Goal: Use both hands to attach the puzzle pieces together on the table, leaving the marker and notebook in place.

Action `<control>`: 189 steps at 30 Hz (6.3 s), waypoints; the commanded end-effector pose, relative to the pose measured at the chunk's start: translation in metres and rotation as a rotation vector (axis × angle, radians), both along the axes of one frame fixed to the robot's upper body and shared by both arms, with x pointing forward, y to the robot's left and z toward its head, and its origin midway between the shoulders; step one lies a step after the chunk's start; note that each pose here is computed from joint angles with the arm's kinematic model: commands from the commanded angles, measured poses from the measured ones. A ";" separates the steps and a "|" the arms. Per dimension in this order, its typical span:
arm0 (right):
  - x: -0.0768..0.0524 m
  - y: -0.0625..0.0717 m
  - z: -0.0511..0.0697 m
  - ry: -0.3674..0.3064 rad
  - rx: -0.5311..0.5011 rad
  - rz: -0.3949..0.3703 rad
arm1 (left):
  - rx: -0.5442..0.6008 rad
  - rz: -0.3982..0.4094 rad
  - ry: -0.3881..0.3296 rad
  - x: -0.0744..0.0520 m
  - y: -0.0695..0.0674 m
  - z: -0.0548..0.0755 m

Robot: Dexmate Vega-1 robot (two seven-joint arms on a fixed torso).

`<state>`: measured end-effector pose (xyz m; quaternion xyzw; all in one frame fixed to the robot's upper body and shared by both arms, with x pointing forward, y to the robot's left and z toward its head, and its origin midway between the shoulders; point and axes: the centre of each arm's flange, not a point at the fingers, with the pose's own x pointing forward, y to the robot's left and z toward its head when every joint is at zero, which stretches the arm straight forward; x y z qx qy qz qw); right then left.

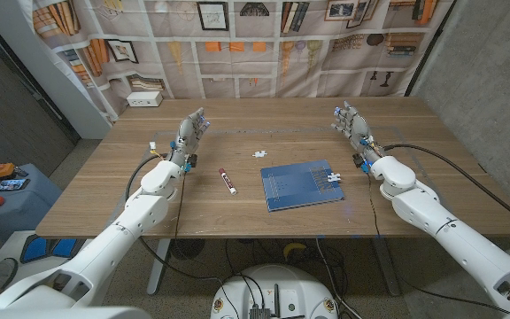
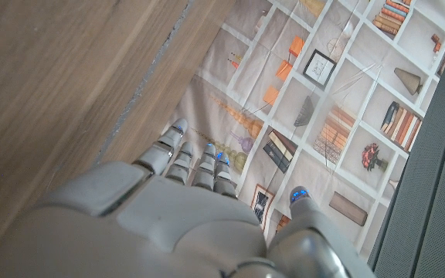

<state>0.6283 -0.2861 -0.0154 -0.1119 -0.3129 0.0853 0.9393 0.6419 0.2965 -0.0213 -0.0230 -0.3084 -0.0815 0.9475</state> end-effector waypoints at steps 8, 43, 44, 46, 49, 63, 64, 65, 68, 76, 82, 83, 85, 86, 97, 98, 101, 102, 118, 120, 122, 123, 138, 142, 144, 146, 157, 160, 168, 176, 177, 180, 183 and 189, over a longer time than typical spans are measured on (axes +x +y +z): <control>-0.030 -0.015 0.005 -0.073 -0.224 -0.067 | 0.006 0.026 -0.006 0.000 0.005 0.004; -0.077 -0.043 -0.006 -0.251 -0.538 -0.226 | -0.023 0.051 0.033 -0.006 0.015 0.002; -0.078 -0.044 -0.007 -0.249 -0.541 -0.228 | -0.021 0.050 0.034 -0.007 0.015 0.002; -0.082 -0.047 -0.008 -0.246 -0.560 -0.233 | -0.017 0.055 0.037 -0.009 0.016 0.002; -0.087 -0.049 -0.010 -0.244 -0.599 -0.239 | -0.026 0.062 0.038 -0.012 0.018 0.000; -0.106 -0.055 -0.012 -0.273 -0.769 -0.293 | -0.044 0.123 0.037 -0.024 0.025 -0.011; -0.108 -0.055 -0.012 -0.278 -0.775 -0.299 | -0.043 0.126 0.037 -0.025 0.026 -0.012; -0.110 -0.056 -0.012 -0.280 -0.780 -0.306 | -0.044 0.125 0.035 -0.025 0.026 -0.012; -0.115 -0.059 -0.012 -0.284 -0.797 -0.323 | -0.041 0.128 0.038 -0.026 0.027 -0.012; -0.126 -0.063 -0.011 -0.279 -0.885 -0.356 | -0.039 0.136 0.047 -0.026 0.028 -0.012; -0.134 -0.063 -0.008 -0.268 -0.981 -0.387 | -0.035 0.140 0.051 -0.024 0.030 -0.009; -0.134 -0.063 -0.008 -0.265 -0.996 -0.391 | -0.036 0.138 0.050 -0.024 0.030 -0.009; -0.136 -0.062 -0.007 -0.259 -1.025 -0.395 | -0.034 0.143 0.059 -0.023 0.030 -0.008; -0.136 -0.061 -0.006 -0.256 -1.039 -0.397 | -0.033 0.142 0.061 -0.023 0.029 -0.009; -0.138 -0.053 0.005 -0.217 -1.161 -0.394 | -0.034 0.141 0.073 -0.019 0.028 -0.010; -0.138 -0.053 0.006 -0.209 -1.170 -0.390 | -0.034 0.143 0.075 -0.019 0.028 -0.010; -0.137 -0.051 0.009 -0.193 -1.192 -0.380 | -0.035 0.140 0.077 -0.018 0.027 -0.010; -0.137 -0.050 0.010 -0.187 -1.199 -0.376 | -0.035 0.139 0.077 -0.017 0.026 -0.010; -0.138 -0.035 0.021 -0.048 -1.295 -0.375 | -0.031 0.142 0.073 -0.012 0.023 -0.004; -0.137 -0.033 0.021 -0.041 -1.307 -0.387 | -0.030 0.144 0.078 -0.011 0.022 -0.004; -0.137 -0.031 0.022 -0.029 -1.320 -0.393 | -0.031 0.140 0.077 -0.010 0.021 -0.004; -0.136 -0.030 0.022 -0.021 -1.329 -0.397 | -0.030 0.140 0.078 -0.010 0.021 -0.004; -0.128 -0.014 0.025 0.075 -1.431 -0.424 | -0.026 0.145 0.094 -0.007 0.020 -0.006; -0.125 -0.009 0.027 0.085 -1.448 -0.437 | -0.023 0.146 0.093 -0.006 0.019 -0.004; -0.124 -0.007 0.027 0.092 -1.460 -0.445 | -0.026 0.143 0.089 -0.006 0.019 -0.004; -0.123 -0.006 0.027 0.094 -1.463 -0.454 | -0.025 0.144 0.089 -0.005 0.019 -0.004; -0.117 0.004 0.019 0.121 -1.520 -0.495 | -0.026 0.142 0.091 -0.003 0.018 -0.003; -0.116 0.007 0.016 0.129 -1.529 -0.503 | -0.026 0.142 0.094 -0.002 0.018 -0.003; -0.114 0.010 0.012 0.141 -1.557 -0.520 | -0.010 0.138 0.104 -0.001 0.019 -0.002; -0.113 0.014 0.006 0.140 -1.578 -0.540 | -0.014 0.139 0.104 -0.001 0.019 -0.002; -0.113 0.015 0.005 0.139 -1.580 -0.541 | -0.015 0.138 0.104 -0.001 0.019 -0.003; -0.112 0.017 0.003 0.136 -1.584 -0.548 | -0.014 0.135 0.108 -0.001 0.018 -0.004; -0.112 0.018 0.001 0.132 -1.588 -0.560 | -0.012 0.138 0.113 -0.001 0.017 -0.004; -0.110 0.021 -0.004 0.126 -1.590 -0.583 | -0.013 0.137 0.116 -0.002 0.017 -0.006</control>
